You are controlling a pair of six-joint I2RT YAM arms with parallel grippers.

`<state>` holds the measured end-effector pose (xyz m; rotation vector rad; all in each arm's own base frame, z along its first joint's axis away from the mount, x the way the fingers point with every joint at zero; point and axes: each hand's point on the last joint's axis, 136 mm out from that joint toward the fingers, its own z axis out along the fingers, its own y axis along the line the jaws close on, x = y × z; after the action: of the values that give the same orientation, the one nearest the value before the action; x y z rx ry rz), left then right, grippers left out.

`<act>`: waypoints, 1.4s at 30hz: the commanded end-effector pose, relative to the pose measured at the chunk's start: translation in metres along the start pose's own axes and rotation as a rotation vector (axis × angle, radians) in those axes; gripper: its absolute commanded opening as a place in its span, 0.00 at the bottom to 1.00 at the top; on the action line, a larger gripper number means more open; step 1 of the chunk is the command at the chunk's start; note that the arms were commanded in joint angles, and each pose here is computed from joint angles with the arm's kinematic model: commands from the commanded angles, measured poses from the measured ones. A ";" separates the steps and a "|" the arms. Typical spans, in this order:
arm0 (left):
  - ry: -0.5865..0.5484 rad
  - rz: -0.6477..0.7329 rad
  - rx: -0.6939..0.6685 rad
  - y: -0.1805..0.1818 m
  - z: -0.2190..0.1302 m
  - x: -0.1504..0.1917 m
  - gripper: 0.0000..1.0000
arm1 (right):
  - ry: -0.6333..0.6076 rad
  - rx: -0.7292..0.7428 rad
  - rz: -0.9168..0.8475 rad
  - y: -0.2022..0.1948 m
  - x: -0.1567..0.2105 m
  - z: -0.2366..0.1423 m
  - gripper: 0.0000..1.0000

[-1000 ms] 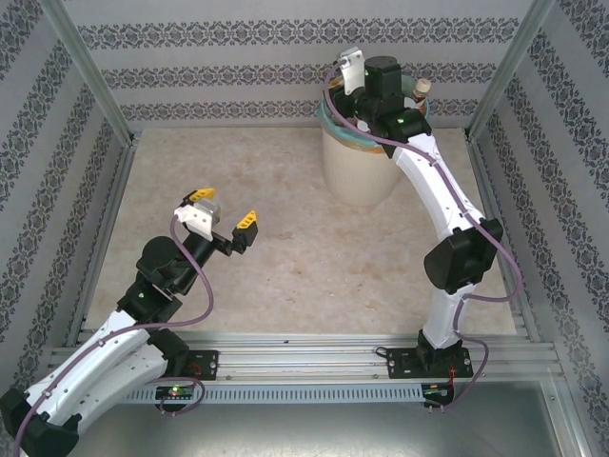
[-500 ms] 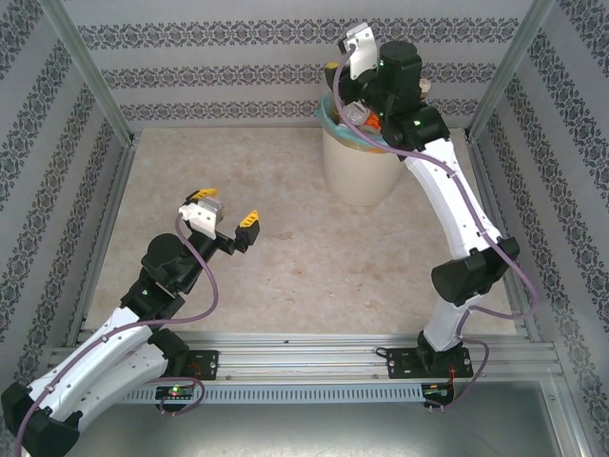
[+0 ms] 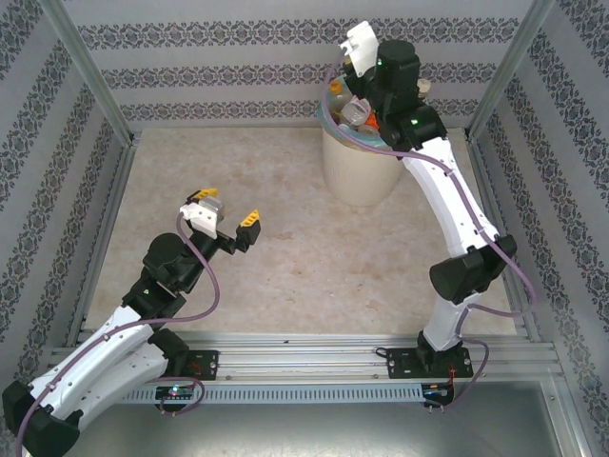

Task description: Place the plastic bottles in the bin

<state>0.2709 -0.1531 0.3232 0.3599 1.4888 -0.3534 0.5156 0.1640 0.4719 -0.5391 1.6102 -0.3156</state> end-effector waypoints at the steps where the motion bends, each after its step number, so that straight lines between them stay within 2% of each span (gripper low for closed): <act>1: -0.046 -0.017 0.005 -0.002 -0.001 -0.009 1.00 | 0.098 0.035 -0.079 0.002 0.030 0.010 0.16; 8: -0.035 -0.018 0.007 -0.002 0.000 -0.004 1.00 | 0.166 0.038 -0.080 0.001 0.067 0.016 0.17; 12: -0.035 -0.023 0.010 -0.003 0.002 -0.003 1.00 | 0.182 -0.006 -0.048 0.007 0.087 0.019 0.22; 13: -0.035 -0.024 0.012 -0.004 0.002 -0.003 1.00 | 0.183 -0.023 -0.036 0.010 0.090 0.018 0.25; 15: -0.030 -0.024 0.017 -0.005 0.004 -0.002 1.00 | 0.173 -0.065 -0.020 0.018 0.092 0.016 0.38; 17: -0.028 -0.024 0.019 -0.005 0.004 -0.002 1.00 | 0.153 -0.084 -0.010 0.022 0.085 0.011 0.52; 20: -0.028 -0.025 0.018 -0.005 0.004 -0.002 1.00 | 0.106 -0.114 0.018 0.025 0.067 0.000 0.66; 26: -0.032 -0.034 0.014 -0.004 0.004 -0.002 1.00 | -0.036 -0.213 0.137 0.025 0.014 -0.036 0.72; 28: -0.036 -0.039 0.015 -0.004 0.004 -0.003 1.00 | -0.065 -0.238 0.176 0.024 0.005 -0.043 0.71; 30: -0.036 -0.041 0.017 -0.005 0.004 -0.002 1.00 | -0.061 -0.242 0.196 0.021 0.006 -0.045 0.63; 33: -0.035 -0.039 0.020 -0.005 0.004 -0.002 1.00 | 0.004 -0.215 0.228 0.017 0.026 -0.038 0.54; 38: -0.024 -0.032 0.014 -0.004 0.004 -0.001 1.00 | 0.048 -0.149 0.382 -0.008 0.048 -0.035 0.50; 42: -0.013 -0.035 0.012 -0.004 0.006 0.001 1.00 | 0.164 -0.090 0.487 -0.034 0.077 -0.010 0.42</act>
<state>0.2759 -0.1564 0.3144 0.3544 1.5088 -0.3623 0.4932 0.1145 0.4333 -0.3203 1.7904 0.0372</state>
